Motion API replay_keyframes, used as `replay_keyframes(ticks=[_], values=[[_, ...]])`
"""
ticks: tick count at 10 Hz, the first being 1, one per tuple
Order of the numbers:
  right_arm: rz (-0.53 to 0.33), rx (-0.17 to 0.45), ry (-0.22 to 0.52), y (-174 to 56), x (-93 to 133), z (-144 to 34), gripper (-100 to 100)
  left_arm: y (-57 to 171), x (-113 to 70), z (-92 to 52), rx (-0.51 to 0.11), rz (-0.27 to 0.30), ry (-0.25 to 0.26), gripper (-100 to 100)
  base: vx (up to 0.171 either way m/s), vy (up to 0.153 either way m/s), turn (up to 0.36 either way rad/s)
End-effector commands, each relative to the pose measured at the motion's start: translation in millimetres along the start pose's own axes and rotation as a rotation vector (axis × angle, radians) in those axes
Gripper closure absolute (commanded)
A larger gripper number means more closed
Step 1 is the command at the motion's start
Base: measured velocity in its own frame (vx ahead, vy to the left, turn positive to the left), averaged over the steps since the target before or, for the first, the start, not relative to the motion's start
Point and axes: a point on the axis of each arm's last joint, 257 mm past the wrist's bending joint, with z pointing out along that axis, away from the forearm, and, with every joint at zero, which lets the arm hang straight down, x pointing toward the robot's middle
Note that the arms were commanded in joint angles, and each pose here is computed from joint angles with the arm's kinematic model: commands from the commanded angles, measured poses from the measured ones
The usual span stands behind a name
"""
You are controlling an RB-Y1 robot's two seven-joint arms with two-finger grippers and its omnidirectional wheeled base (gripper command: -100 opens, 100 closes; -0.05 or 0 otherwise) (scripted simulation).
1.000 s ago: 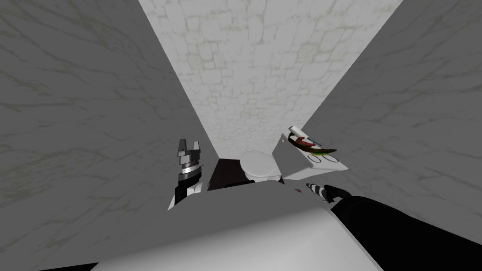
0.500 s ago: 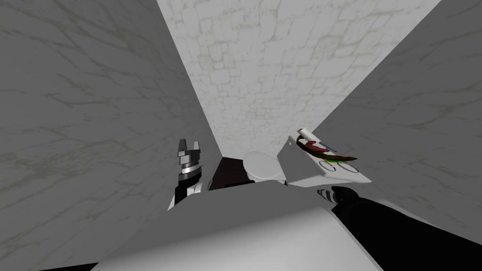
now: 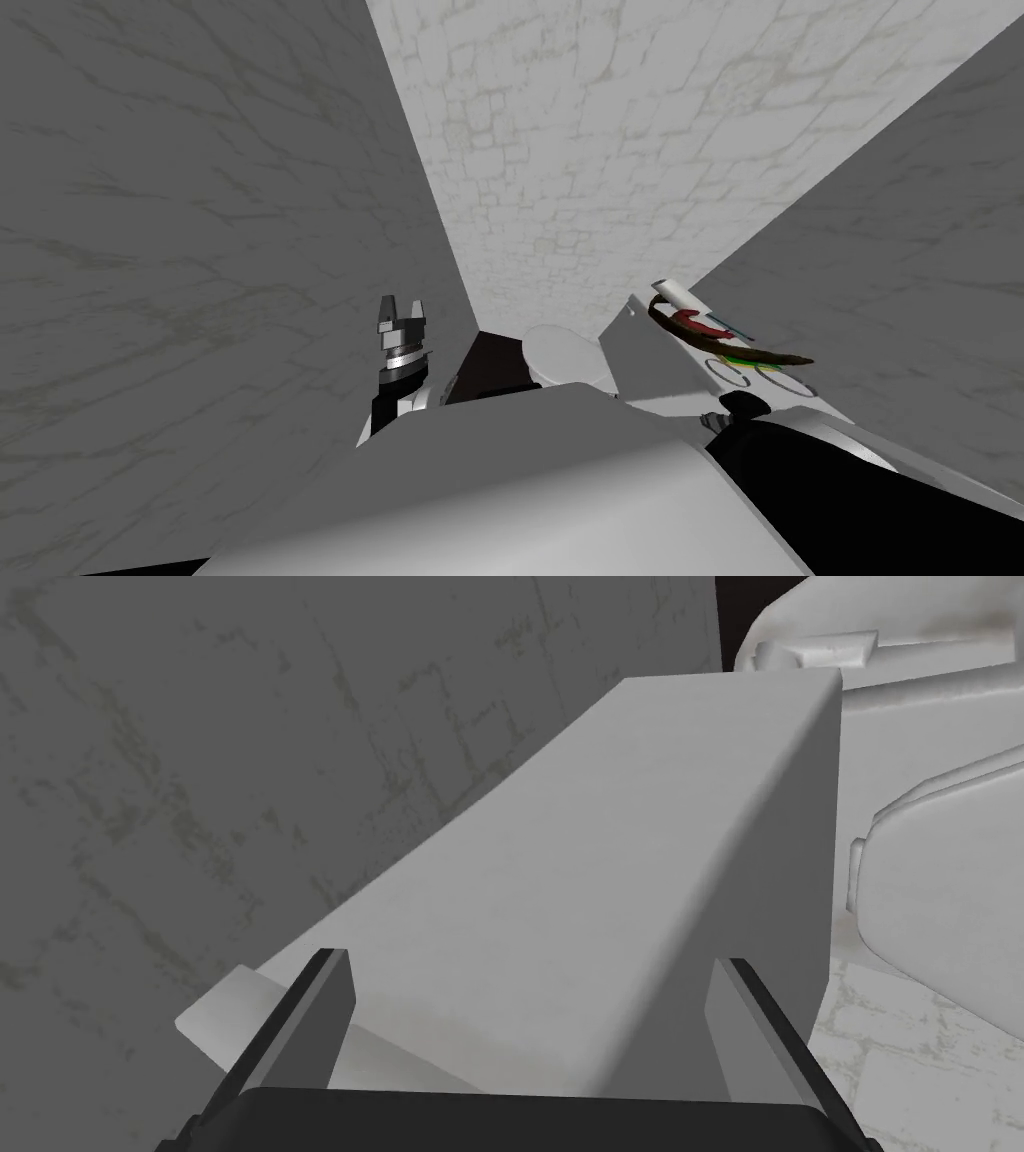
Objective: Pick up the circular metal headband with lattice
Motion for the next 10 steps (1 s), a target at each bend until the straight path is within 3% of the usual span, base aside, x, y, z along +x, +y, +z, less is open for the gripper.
replay_keyframes(ticks=[1, 2, 6, 10], values=[[-0.055, 0.052, 0.036, -20.7, -2.3, -2.4, -100, 0.0, 0.0, 0.0, 0.0, 0.0, 0.0, 0, 0.034, 0.013, 0.353], [-0.058, 0.059, 0.041, -22.5, -2.0, -2.8, -100, 0.0, 0.0, 0.0, 0.0, 0.0, 0.0, 0, 0.029, -0.004, 0.136], [-0.177, 0.173, 0.12, -67.8, -12.9, -11.9, -100, 0.0, 0.0, 0.0, 0.0, 0.0, 0.0, 0, 0.009, -0.005, 0.221], [-0.253, 0.236, 0.161, -91.4, -28.2, -20.9, -100, 0.0, -0.1, 0.0, 0.0, 0.0, 0.0, 0, -0.002, -0.01, 0.152]])
